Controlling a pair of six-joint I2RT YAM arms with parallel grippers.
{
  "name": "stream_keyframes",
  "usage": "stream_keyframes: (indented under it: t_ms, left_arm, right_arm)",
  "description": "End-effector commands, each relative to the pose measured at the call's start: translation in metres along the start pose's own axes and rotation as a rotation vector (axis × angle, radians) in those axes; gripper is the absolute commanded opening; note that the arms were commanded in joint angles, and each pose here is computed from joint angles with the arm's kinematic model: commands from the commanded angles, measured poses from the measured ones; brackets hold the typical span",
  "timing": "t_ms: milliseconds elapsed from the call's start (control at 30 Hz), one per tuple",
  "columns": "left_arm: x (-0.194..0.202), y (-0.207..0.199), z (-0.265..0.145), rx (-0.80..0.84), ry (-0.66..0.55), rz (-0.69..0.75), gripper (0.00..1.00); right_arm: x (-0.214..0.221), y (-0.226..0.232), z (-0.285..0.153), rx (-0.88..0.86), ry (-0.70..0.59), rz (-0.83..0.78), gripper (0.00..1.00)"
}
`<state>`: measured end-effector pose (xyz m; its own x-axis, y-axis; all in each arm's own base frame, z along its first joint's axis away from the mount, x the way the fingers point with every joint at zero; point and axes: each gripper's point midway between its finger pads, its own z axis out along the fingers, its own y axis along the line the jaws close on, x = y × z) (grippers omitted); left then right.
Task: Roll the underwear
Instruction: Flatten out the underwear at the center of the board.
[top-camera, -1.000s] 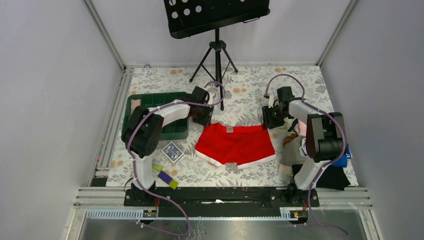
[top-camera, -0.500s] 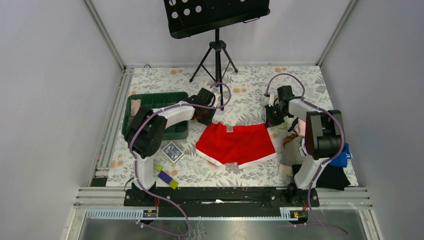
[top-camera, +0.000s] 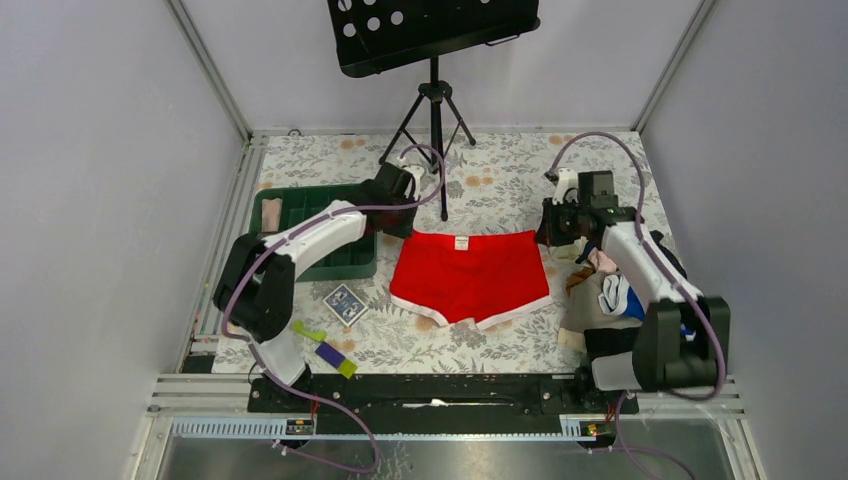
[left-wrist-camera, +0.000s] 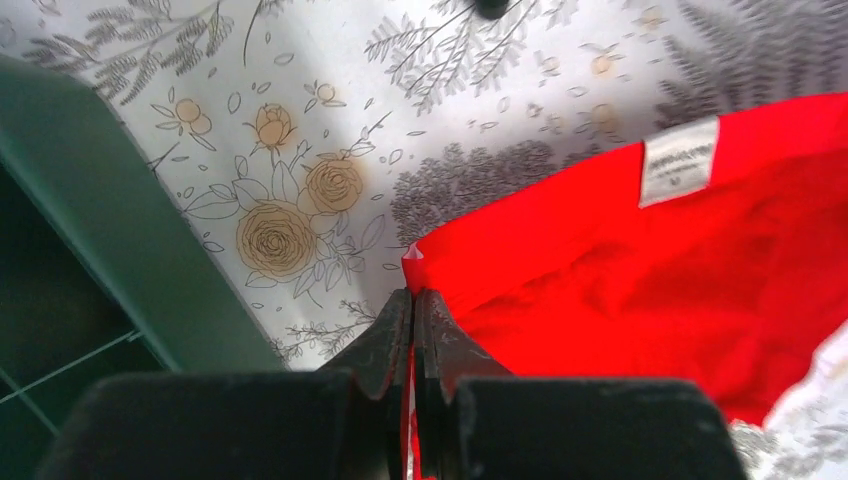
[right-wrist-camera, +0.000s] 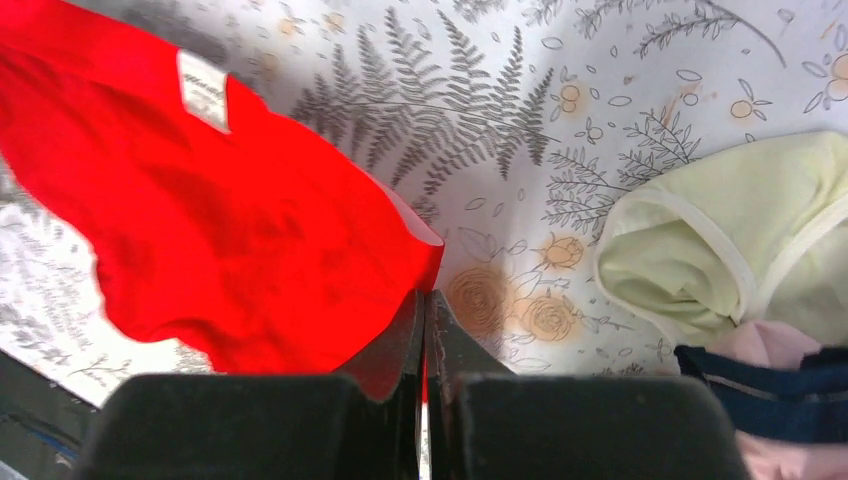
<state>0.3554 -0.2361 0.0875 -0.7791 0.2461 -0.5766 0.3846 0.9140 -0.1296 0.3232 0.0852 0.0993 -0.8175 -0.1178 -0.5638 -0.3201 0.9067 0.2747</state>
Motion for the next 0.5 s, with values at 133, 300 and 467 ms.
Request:
stream_keyframes:
  t_ms: [133, 300, 467]
  left_arm:
    - [-0.041, -0.023, -0.081, 0.138, -0.231, 0.013, 0.0]
    - [-0.058, -0.026, -0.12, 0.154, -0.344, 0.03, 0.0]
    - [-0.066, -0.029, -0.142, 0.169, -0.383, 0.031, 0.0]
  right_arm:
    - [-0.014, 0.044, -0.057, -0.104, -0.187, 0.075, 0.0]
    - [-0.039, 0.053, -0.094, -0.077, -0.319, 0.04, 0.0]
    - [-0.056, 0.062, -0.12, -0.072, -0.394, 0.032, 0.0]
